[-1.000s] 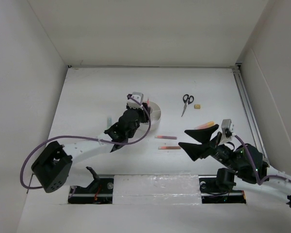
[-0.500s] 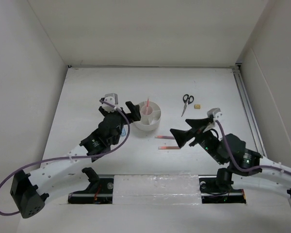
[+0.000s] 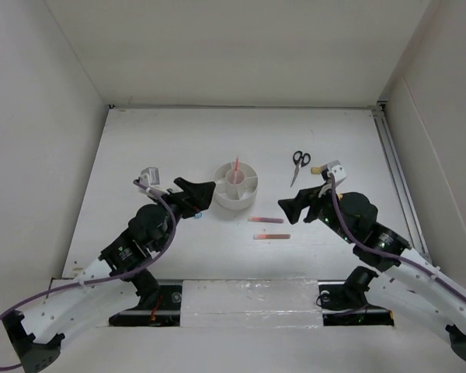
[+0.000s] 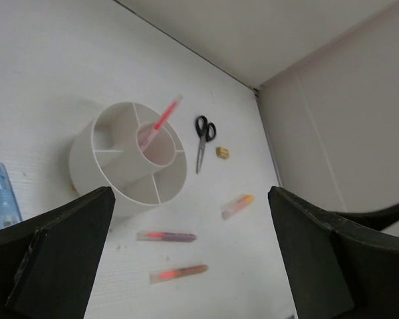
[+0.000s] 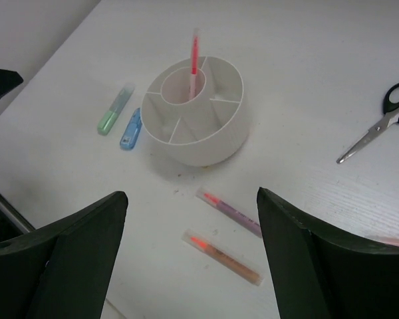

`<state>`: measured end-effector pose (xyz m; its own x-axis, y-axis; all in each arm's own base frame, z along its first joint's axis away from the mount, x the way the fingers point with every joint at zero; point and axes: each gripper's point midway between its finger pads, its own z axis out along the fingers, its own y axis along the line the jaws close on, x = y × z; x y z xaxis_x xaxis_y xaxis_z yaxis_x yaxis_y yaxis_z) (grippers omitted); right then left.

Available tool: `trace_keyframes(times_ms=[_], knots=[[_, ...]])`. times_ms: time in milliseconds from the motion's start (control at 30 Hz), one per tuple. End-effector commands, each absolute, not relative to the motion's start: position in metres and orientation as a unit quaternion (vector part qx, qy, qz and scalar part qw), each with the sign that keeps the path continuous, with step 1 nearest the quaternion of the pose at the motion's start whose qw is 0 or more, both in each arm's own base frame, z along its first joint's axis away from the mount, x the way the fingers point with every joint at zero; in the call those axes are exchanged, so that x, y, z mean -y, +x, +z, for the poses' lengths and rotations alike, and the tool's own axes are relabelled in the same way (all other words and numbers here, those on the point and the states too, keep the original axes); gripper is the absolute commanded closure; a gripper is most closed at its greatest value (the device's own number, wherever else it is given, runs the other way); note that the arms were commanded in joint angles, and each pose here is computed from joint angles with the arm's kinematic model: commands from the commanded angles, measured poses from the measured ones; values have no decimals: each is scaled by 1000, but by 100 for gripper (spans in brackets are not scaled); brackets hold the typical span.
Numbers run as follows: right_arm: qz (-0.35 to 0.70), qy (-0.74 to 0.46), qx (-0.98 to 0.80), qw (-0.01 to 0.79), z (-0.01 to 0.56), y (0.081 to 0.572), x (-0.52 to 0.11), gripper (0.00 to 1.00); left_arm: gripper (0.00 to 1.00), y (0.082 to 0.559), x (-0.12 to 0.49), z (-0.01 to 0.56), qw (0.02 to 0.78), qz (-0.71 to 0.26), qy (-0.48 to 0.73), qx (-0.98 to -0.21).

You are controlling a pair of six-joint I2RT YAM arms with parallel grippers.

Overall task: Sort the stationery into containers
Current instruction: Pick up the pen from the center of the board.

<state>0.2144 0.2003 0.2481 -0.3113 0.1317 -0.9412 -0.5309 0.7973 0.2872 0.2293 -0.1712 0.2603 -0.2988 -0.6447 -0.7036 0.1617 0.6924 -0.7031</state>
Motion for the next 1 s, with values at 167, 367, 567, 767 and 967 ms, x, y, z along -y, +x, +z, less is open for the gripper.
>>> trace_keyframes(times_ms=[167, 367, 567, 767, 967], knots=[[286, -138, -814, 486, 211, 218, -207, 14, 0, 220, 201, 208, 456, -381, -209, -776], [278, -160, -847, 423, 157, 216, -220, 23, 0, 218, 199, 192, 435, -362, -221, -794], [266, -173, -857, 405, 130, 226, -229, 23, 0, 209, 190, 213, 458, -374, -190, -784], [238, -196, -867, 391, 114, 244, -233, 24, 0, 199, 183, 236, 464, -370, -162, -789], [246, -228, -868, 366, 97, 253, -244, 24, 0, 191, 168, 249, 485, -360, -141, -784]])
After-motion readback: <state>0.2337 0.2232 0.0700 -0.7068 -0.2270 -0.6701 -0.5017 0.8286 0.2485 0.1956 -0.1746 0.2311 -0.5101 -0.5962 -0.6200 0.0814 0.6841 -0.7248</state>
